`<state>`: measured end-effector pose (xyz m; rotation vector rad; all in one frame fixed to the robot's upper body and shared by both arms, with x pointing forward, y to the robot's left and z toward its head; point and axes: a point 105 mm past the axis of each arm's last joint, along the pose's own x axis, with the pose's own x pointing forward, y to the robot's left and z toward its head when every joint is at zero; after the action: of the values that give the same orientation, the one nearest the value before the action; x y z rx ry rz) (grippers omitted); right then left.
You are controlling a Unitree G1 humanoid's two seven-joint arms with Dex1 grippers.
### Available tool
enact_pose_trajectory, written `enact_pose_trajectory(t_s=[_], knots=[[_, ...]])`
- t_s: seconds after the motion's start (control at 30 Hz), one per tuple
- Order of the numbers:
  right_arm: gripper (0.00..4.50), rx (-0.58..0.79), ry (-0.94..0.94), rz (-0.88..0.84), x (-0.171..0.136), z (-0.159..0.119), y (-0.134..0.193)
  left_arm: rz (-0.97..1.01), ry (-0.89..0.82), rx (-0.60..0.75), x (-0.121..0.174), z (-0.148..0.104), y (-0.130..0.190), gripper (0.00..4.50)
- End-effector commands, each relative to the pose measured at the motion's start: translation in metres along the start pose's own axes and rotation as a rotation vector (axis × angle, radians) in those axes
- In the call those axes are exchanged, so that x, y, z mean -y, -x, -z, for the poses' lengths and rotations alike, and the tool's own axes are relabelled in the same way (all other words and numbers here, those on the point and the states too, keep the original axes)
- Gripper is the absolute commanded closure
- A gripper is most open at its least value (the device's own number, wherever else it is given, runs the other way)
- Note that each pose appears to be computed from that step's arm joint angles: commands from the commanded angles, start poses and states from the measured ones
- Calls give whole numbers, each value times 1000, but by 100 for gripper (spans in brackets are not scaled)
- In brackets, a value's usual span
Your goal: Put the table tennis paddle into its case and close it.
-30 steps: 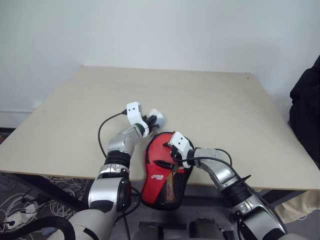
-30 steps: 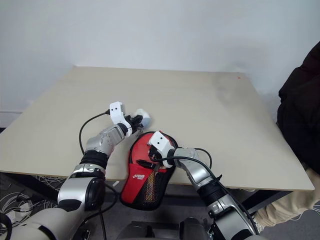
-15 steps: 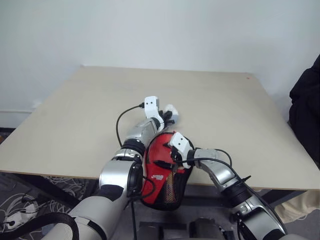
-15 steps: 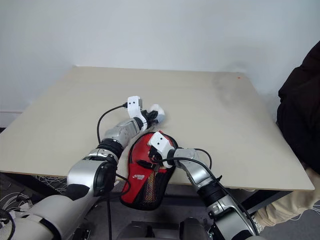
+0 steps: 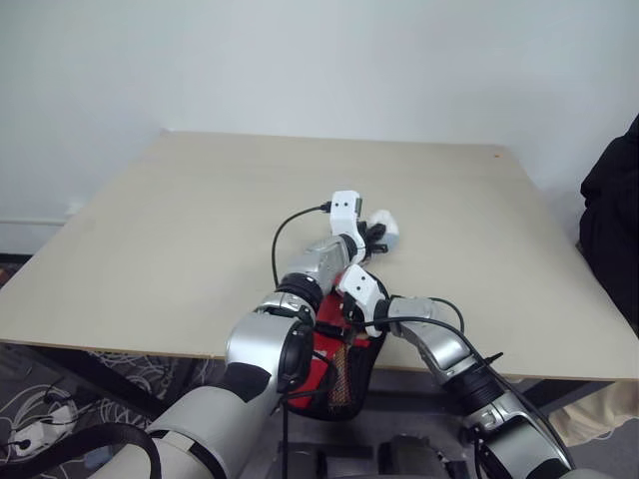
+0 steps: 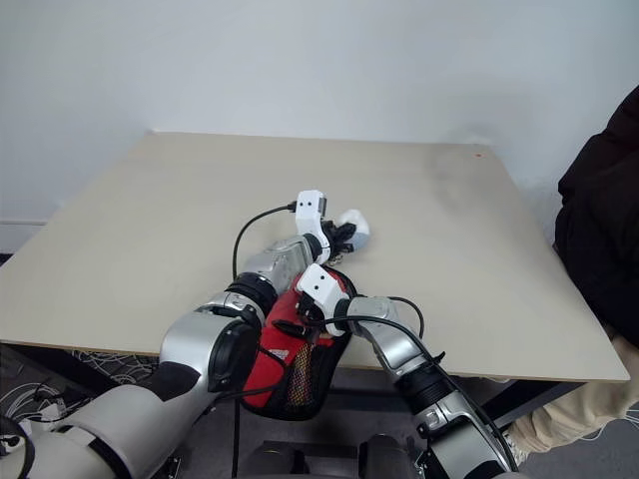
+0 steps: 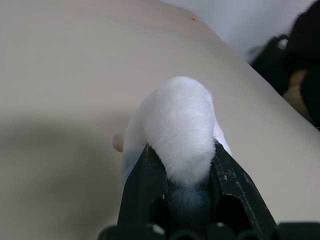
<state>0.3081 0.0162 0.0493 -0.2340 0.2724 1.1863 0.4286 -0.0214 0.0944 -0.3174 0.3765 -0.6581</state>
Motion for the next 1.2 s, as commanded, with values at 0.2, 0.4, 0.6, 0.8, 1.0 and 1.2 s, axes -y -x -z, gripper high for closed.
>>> enact_pose_trajectory(t_s=[0.2,0.4,0.6,0.8,1.0,1.2], knots=[[0,-47,-12,-33,-9,13,-3,202,-72,-19,46,-1,-7,396],[0,-47,-10,-37,-9,12,-3,304,-115,-92,56,16,0,367],[0,-47,-9,-41,-9,12,-4,307,-125,-95,45,11,8,220],[0,-50,-8,-44,-9,13,-4,233,-135,-35,22,-13,15,63],[0,-54,-8,-46,-8,14,-4,142,-148,34,-6,-40,26,3],[0,-55,-9,-46,-8,14,-4,93,-143,110,-31,-71,50,3]])
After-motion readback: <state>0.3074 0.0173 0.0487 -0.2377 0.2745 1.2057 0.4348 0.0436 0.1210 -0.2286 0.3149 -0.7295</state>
